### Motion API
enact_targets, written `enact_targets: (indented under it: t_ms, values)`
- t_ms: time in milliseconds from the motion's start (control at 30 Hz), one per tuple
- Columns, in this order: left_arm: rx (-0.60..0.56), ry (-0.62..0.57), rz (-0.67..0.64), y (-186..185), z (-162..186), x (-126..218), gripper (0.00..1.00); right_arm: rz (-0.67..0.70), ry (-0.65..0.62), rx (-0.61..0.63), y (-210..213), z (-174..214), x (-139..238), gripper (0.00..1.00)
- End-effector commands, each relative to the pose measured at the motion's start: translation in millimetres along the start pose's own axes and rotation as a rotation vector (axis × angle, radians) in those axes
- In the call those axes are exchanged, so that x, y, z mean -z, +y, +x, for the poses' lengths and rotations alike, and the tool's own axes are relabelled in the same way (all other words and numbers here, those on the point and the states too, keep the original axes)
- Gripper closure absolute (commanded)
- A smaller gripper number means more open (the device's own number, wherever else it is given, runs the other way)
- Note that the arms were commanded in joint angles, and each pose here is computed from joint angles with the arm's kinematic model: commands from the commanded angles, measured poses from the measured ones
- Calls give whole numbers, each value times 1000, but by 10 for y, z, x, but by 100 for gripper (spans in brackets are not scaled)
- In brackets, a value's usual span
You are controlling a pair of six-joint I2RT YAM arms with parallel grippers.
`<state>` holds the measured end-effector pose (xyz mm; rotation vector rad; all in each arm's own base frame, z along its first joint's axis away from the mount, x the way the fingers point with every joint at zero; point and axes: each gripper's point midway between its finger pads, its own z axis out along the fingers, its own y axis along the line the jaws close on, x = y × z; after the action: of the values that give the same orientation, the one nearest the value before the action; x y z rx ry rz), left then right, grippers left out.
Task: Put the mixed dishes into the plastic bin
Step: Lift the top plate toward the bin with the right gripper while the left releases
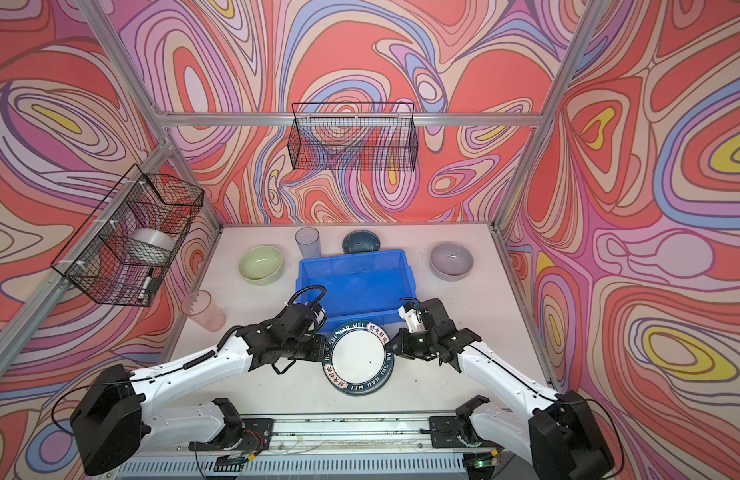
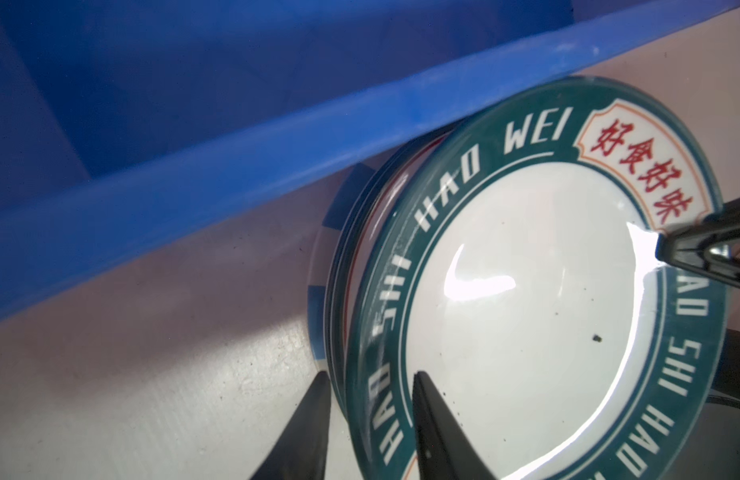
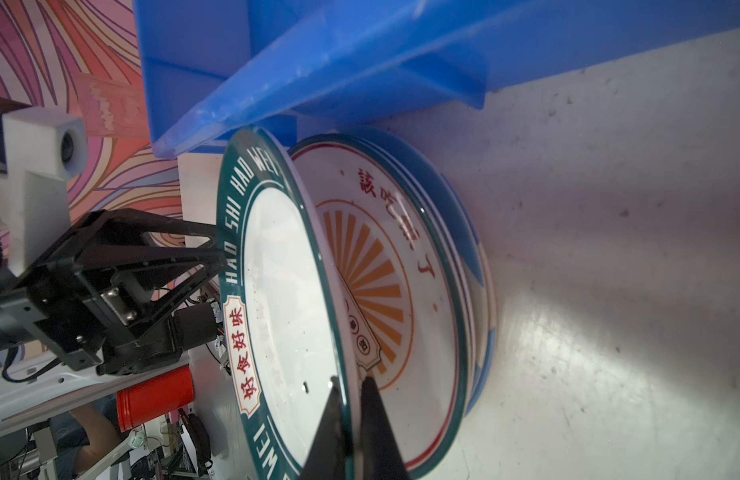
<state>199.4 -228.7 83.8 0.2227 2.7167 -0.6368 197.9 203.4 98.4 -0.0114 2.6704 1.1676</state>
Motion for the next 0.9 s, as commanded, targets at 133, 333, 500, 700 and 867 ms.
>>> enact_targets:
  t_ms: [133,333,500,700,867]
  values:
    - [15,-1,-84,98,-47,234,53,-46,5,86,299,-82,153,100]
    - [42,-22,-69,101,-130,420,51,-42,39,122,384,-60,232,100]
    - [95,-43,-29,138,-221,566,48,-99,34,150,596,-114,328,100]
    - [149,-63,-68,377,-293,693,47,-28,4,158,732,-362,452,100]
    - [190,-71,-86,526,-338,709,46,18,-32,178,808,-646,449,100]
